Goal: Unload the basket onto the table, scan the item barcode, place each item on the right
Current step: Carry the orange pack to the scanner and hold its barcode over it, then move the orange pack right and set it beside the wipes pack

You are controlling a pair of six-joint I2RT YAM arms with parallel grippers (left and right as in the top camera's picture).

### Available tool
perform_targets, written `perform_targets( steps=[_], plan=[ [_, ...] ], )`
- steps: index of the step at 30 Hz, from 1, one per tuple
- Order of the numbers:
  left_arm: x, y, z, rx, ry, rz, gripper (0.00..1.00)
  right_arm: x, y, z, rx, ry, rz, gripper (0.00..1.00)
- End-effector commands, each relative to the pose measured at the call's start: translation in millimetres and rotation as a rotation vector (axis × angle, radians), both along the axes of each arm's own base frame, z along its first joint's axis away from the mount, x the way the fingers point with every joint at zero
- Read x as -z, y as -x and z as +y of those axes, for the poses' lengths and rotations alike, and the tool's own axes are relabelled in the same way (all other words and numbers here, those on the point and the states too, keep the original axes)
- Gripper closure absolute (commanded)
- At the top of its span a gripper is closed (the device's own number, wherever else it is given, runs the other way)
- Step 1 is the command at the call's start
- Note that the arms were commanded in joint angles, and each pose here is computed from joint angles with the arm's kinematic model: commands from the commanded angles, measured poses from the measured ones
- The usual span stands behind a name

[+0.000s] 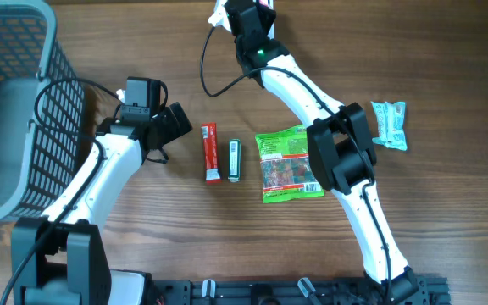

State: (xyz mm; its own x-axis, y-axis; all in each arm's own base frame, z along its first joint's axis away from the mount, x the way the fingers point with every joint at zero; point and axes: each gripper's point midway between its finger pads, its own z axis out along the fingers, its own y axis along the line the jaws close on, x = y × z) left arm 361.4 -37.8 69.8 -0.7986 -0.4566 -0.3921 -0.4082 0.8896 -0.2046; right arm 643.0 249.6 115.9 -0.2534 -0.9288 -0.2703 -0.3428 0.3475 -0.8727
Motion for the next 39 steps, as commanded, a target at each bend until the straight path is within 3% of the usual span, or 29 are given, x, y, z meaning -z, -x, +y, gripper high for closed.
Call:
perform_targets(
  steps=[1,6,10,15,20,26,29,33,39],
  plan=[
    [-4,-2,0,-0.013,0.012,-0.013,0.00,-11,-6,-12,0.086,0.029,-0.081,0.96],
    [-4,-2,0,-0.013,0.012,-0.013,0.00,-59,-5,-9,0.080,-0.056,-0.151,0.96],
    [-4,-2,0,-0.013,0.012,-0.013,0.00,-66,1,5,0.003,-0.141,-0.099,0.96],
    [-4,-2,0,-0.013,0.012,-0.013,0.00,-73,2,-5,0.048,-0.208,-0.101,0.96],
    [-4,-2,0,-0.013,0.012,-0.013,0.00,-127,16,-13,0.066,-0.295,-0.137,0.96],
    [-4,-2,0,-0.013,0.012,-0.013,0.00,-223,62,-35,0.103,-0.459,-0.178,0.96],
    [-4,-2,0,-0.013,0.012,-0.013,0.00,-246,93,-52,0.151,-0.517,-0.133,0.96],
    [-4,-2,0,-0.013,0.012,-0.013,0.00,-248,138,-76,0.266,-0.627,-0.025,0.96],
    [-4,-2,0,-0.013,0.012,-0.013,0.00,-209,195,-82,0.329,-0.830,0.340,0.96]
  ],
)
